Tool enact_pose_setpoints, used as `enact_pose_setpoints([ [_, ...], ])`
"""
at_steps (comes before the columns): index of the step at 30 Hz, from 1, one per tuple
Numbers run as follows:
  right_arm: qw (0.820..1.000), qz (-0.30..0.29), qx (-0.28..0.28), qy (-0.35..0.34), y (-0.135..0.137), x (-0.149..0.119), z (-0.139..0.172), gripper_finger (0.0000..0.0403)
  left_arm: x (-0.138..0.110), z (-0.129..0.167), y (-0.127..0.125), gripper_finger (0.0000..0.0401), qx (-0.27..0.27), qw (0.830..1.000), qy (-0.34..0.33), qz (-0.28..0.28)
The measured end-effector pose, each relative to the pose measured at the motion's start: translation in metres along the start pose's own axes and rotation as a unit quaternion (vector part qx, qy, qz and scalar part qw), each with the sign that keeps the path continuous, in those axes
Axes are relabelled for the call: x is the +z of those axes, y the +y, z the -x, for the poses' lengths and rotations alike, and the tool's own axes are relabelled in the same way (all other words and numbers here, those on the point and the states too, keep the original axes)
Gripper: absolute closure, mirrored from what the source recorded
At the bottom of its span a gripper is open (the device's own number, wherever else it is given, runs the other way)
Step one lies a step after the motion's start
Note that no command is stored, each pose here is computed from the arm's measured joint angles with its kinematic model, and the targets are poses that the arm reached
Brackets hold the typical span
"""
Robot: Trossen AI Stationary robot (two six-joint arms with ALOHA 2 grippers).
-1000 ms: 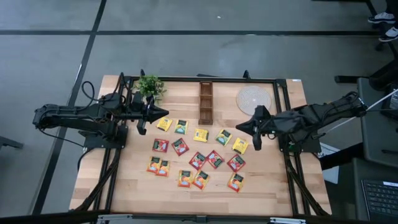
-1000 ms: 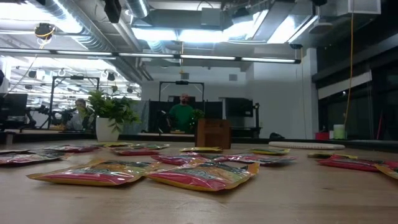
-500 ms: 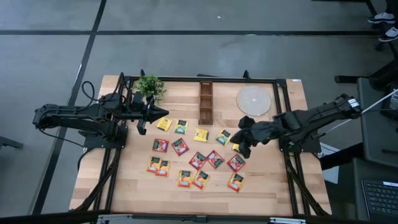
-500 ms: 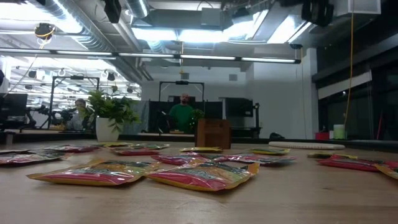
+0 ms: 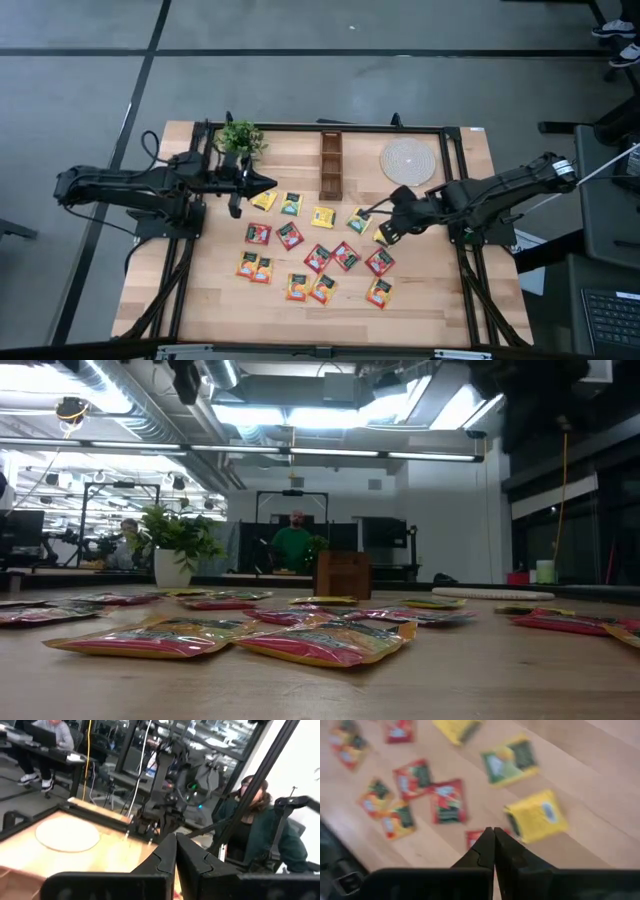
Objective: Pick & Place Tea
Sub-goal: Put the yellow tea bag into the left section of the wooden organizer
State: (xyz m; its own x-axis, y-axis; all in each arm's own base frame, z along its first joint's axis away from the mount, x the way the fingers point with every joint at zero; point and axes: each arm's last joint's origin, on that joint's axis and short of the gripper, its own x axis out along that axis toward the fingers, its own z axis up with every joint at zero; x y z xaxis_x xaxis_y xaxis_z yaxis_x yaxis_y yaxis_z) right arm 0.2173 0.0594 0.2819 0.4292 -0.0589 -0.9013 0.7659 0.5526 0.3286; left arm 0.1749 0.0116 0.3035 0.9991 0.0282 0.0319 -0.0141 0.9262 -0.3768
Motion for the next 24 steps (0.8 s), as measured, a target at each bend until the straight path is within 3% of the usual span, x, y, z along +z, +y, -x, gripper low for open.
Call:
enact_pose_setpoints([
  [10, 0.997, -0.051, -0.052, 0.035, -0.013, -0.005, 0.003, 0.0398, -0.026, -0.037, 0.006, 0.0397, -0.018, 0.997, 0.061, 0.032],
  [16, 0.991, -0.092, -0.085, 0.050, -0.019, -0.007, 0.004, 0.0398, -0.033, -0.060, 0.000, 0.0397, -0.041, 0.997, 0.059, 0.002],
  [24, 0.988, -0.105, -0.093, 0.056, -0.020, -0.004, 0.002, 0.0398, -0.027, -0.094, -0.009, 0.0398, -0.067, 0.993, 0.075, -0.067],
])
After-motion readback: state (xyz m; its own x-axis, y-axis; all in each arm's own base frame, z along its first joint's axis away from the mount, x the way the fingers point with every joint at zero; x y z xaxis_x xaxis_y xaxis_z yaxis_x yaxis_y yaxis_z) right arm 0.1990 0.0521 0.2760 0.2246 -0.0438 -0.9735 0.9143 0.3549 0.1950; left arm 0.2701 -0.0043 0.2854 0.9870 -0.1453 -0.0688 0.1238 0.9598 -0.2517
